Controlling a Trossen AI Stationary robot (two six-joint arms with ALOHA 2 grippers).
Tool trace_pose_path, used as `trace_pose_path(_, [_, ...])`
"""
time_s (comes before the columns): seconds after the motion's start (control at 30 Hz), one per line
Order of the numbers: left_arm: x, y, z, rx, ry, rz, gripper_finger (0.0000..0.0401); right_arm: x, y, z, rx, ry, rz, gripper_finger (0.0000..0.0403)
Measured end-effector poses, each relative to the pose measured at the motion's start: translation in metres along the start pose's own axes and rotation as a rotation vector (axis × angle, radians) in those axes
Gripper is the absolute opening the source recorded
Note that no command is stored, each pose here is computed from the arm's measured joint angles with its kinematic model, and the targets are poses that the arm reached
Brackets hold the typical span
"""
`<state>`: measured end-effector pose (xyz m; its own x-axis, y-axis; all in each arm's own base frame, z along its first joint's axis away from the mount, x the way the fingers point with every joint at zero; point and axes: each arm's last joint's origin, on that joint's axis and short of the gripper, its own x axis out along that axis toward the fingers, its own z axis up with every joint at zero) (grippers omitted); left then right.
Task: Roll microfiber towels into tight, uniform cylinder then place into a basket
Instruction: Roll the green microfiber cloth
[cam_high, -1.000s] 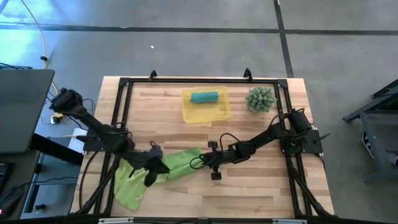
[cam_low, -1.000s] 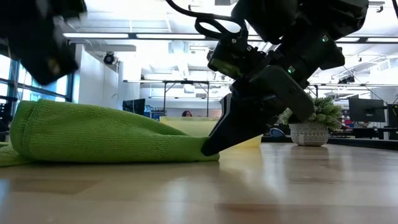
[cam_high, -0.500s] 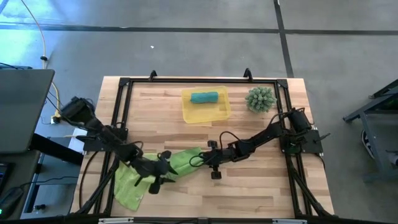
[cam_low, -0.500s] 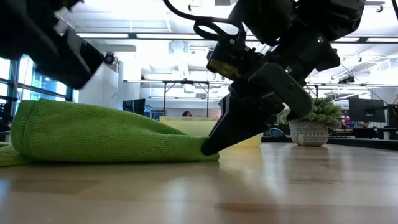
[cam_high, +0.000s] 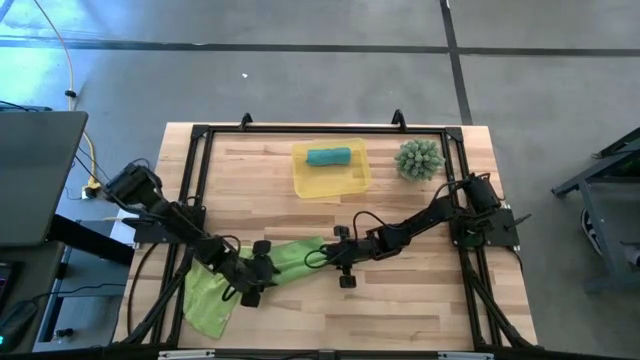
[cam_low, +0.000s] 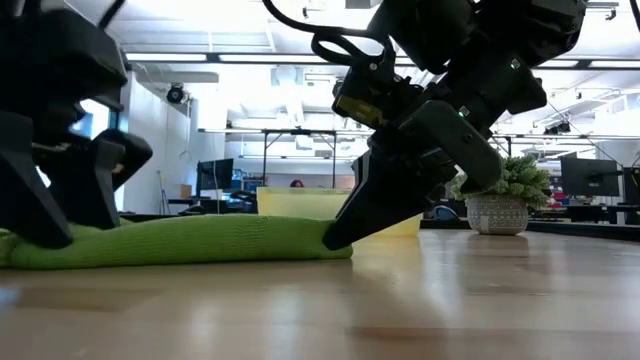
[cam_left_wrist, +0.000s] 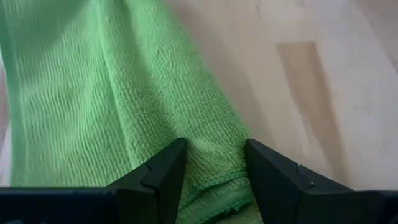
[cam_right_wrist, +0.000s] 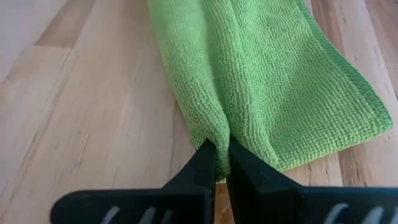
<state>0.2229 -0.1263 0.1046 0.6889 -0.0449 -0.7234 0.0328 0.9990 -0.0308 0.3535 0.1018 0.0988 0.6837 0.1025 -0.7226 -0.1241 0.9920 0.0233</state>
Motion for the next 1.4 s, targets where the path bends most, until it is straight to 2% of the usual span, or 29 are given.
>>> trace_pose_path(0.23, [0.008, -0.001, -0.007, -0.1, 0.056, -0.005, 0.0159, 0.0, 0.0, 0.0, 0.0, -0.002, 0.0, 0.0007])
trace_pose_path(0.37, [0.012, 0.0, -0.009, -0.239, 0.051, 0.035, 0.0153, 0.0, 0.0, 0.0, 0.066, -0.004, 0.0, 0.0007])
trace_pose_path(0.47, [0.012, -0.001, -0.01, -0.288, 0.05, 0.038, 0.0122, 0.0, 0.0, 0.0, 0.109, -0.004, 0.0, 0.0007])
trace_pose_path(0.57, [0.012, -0.002, -0.011, -0.317, 0.05, 0.032, 0.0065, 0.0, 0.001, 0.0, 0.126, -0.001, 0.015, 0.0007])
trace_pose_path(0.67, [0.012, -0.004, -0.009, -0.315, 0.034, -0.015, 0.0016, 0.0, 0.0, 0.001, 0.196, 0.011, 0.076, 0.0004])
trace_pose_path(0.83, [0.01, -0.012, 0.002, -0.187, -0.045, -0.194, 0.0021, 0.0, -0.002, 0.002, 0.346, 0.056, 0.27, 0.0002])
trace_pose_path(0.93, [0.008, -0.015, 0.006, -0.202, -0.086, -0.286, 0.0014, 0.0, -0.003, 0.004, 0.446, 0.096, 0.44, 0.0002])
trace_pose_path(1.0, [0.008, -0.013, 0.005, -0.27, -0.079, -0.317, 0.001, -0.001, -0.004, 0.007, 0.499, 0.102, 0.521, 0.0001])
trace_pose_path(1.1, [0.008, -0.01, 0.002, -0.422, -0.06, -0.331, 0.0009, -0.001, -0.006, 0.01, 0.569, 0.108, 0.55, 0.0001])
trace_pose_path(1.27, [0.011, -0.005, -0.002, -0.729, 0.0, -0.292, 0.001, 0.001, -0.013, 0.008, 0.659, 0.13, 0.476, 0.0001])
trace_pose_path(1.4, [0.011, -0.004, -0.002, -0.857, 0.025, -0.285, 0.001, 0.006, -0.015, 0.002, 0.687, 0.135, 0.387, 0.0003])
